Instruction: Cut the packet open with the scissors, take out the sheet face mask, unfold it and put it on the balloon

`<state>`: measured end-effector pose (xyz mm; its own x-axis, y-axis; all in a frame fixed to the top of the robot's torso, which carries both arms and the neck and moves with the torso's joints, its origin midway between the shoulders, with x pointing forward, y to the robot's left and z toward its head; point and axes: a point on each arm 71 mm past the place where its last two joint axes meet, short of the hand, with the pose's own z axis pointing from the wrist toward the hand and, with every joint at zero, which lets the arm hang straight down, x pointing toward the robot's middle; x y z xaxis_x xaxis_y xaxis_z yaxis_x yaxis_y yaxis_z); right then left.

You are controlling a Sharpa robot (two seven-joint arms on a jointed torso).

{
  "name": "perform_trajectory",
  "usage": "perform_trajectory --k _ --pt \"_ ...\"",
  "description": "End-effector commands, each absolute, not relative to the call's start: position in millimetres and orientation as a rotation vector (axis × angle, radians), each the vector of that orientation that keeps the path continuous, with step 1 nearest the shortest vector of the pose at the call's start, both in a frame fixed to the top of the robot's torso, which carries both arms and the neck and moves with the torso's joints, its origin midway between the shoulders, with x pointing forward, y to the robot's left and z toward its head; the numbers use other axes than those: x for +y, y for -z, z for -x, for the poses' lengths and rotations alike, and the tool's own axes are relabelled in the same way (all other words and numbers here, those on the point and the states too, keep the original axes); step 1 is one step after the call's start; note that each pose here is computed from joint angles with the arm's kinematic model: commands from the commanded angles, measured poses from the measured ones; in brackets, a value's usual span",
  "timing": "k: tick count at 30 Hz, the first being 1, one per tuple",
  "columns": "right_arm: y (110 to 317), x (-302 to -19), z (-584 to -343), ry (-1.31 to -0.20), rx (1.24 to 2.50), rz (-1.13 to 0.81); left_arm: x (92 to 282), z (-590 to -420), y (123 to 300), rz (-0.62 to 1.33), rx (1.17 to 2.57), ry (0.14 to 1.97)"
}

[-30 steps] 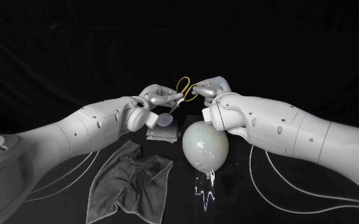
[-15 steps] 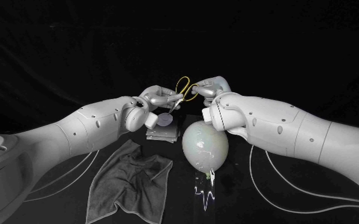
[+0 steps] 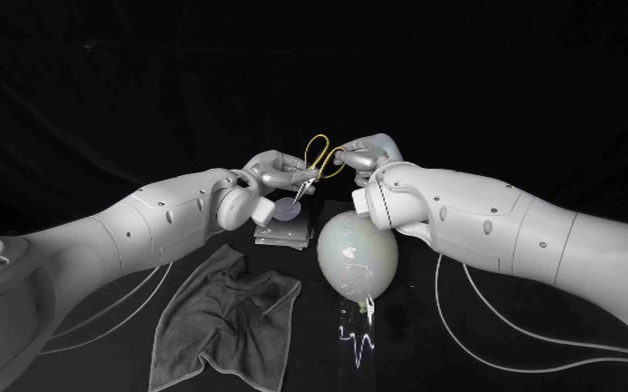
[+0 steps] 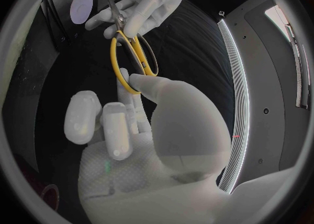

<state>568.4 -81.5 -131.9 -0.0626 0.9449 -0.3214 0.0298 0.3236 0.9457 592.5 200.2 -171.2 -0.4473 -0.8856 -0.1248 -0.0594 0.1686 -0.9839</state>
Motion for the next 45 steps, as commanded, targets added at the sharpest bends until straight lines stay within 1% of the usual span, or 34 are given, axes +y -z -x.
perform_trajectory --k 1,10,13,14,21,26,30,33,37,41,45 --pt "130 -80 -569 -1.003 1.423 -0.939 197.7 -592.2 169.5 0.903 1.684 1.398" --pt "131 -82 -571 -1.023 1.451 -0.912 199.5 -592.6 169.1 0.903 1.671 1.395" --pt "130 -83 -571 -1.057 1.467 -0.884 200.3 -592.6 169.1 0.904 1.669 1.392" --pt "130 -83 -572 -1.087 1.478 -0.864 200.8 -592.7 169.1 0.905 1.668 1.39" --pt "128 -89 -575 -1.196 1.528 -0.776 202.4 -592.7 169.6 0.905 1.67 1.378" --pt "124 -104 -580 -1.227 1.528 -0.713 204.0 -592.6 170.8 0.905 1.681 1.361" --pt "115 -122 -584 -1.207 1.481 -0.613 206.4 -592.1 172.4 0.909 1.7 1.344" --pt "104 -137 -586 -1.176 1.444 -0.477 208.6 -591.3 173.8 0.908 1.722 1.332" --pt "90 -151 -584 -1.148 1.462 -0.319 211.1 -590.1 174.4 0.892 1.74 1.321" --pt "74 -154 -578 -1.066 1.462 -0.086 213.2 -588.8 175.0 0.883 1.756 1.313" --pt "65 -143 -567 -0.955 1.441 0.17 212.7 -587.0 175.6 0.881 1.775 1.31"
